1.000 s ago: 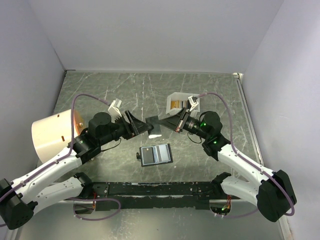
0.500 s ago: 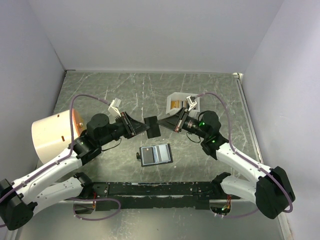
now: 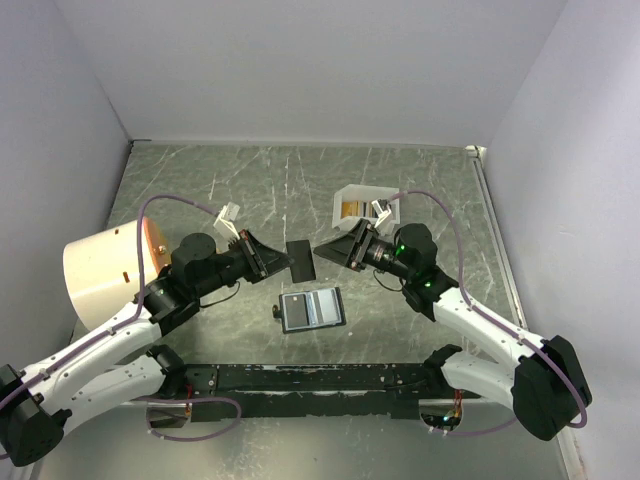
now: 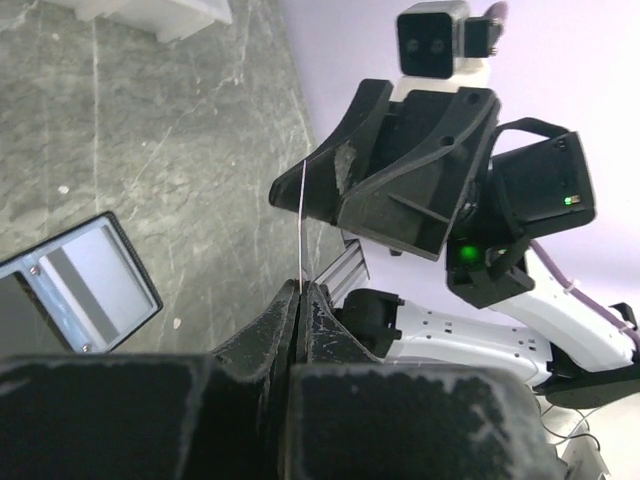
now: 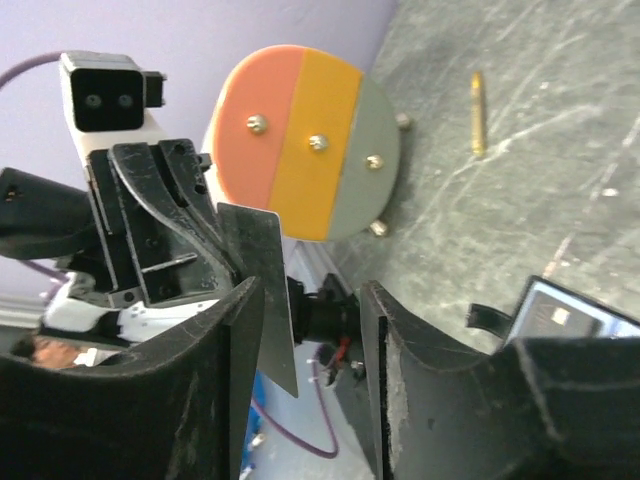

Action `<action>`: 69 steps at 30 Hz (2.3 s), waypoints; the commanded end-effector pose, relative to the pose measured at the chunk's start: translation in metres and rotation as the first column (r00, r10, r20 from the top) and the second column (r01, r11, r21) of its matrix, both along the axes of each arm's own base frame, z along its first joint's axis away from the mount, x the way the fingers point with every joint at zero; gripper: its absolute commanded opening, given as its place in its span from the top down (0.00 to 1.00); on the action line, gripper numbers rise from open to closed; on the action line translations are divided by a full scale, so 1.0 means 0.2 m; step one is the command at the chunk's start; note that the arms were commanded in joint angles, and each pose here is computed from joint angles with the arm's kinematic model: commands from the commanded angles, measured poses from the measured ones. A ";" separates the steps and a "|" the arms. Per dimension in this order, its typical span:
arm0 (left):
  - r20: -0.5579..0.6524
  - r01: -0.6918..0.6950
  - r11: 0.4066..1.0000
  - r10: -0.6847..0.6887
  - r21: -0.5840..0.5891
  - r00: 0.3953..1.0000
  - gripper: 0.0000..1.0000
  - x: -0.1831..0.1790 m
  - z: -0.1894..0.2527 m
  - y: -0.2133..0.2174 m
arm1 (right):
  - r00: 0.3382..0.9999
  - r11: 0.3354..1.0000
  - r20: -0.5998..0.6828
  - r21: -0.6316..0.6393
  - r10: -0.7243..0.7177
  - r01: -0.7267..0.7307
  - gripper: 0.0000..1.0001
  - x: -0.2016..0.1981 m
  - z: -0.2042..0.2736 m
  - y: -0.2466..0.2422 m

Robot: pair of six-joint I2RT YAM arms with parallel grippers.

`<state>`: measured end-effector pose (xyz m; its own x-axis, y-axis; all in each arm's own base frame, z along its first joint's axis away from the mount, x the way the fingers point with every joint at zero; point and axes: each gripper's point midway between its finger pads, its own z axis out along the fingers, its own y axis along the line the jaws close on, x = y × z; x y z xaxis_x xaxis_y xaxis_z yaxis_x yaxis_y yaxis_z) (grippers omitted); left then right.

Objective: Put the credit cards into the card holder
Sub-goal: Pick up the credit card from the storage box, then insert the credit card into the card holder.

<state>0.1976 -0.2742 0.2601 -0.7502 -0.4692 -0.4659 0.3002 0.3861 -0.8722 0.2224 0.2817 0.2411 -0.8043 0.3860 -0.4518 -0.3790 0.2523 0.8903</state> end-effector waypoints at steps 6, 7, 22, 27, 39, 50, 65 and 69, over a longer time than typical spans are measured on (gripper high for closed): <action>-0.108 0.012 0.987 0.006 0.161 0.994 0.93 0.00 -0.27 0.03 | 0.985 0.897 0.001 -0.412 -0.172 0.157 0.46 0.07 -0.37 -0.22; -0.123 0.026 0.986 -0.005 0.167 0.992 0.93 -0.01 -0.30 0.02 | 0.983 0.876 0.005 -0.453 -0.185 0.167 0.46 0.07 -0.41 -0.25; -0.315 0.199 0.968 -0.142 0.155 0.938 0.93 -0.04 -0.70 -0.04 | 0.978 0.716 -0.136 -0.697 -0.158 0.018 0.50 0.00 -0.89 -0.35; -0.365 0.240 0.960 -0.175 0.142 0.914 0.93 -0.06 -0.80 -0.06 | 0.975 0.711 -0.181 -0.702 -0.128 -0.037 0.55 -0.02 -0.98 -0.32; -0.434 0.290 0.938 -0.185 0.189 0.882 0.93 -0.08 -0.98 -0.04 | 0.964 0.686 -0.248 -0.718 -0.094 -0.117 0.62 -0.10 -1.12 -0.28; -0.455 0.289 0.933 -0.167 0.213 0.875 0.93 -0.07 -1.02 -0.03 | 0.961 0.658 -0.256 -0.742 -0.105 -0.126 0.74 -0.13 -1.15 -0.28; -0.490 0.281 0.936 -0.147 0.213 0.859 0.93 -0.08 -1.07 -0.03 | 0.960 0.659 -0.257 -0.742 -0.111 -0.122 0.79 -0.15 -1.16 -0.29; -0.497 0.276 0.935 -0.134 0.224 0.858 0.93 -0.07 -1.09 -0.02 | 0.960 0.664 -0.258 -0.737 -0.105 -0.125 0.79 -0.16 -1.16 -0.28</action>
<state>0.1796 -0.2777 0.0422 -0.9761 -0.1797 -0.1218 -0.0156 0.6175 -0.7864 0.1999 0.2292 0.0157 -0.9282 0.0170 -0.3716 -0.1772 0.8581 0.4819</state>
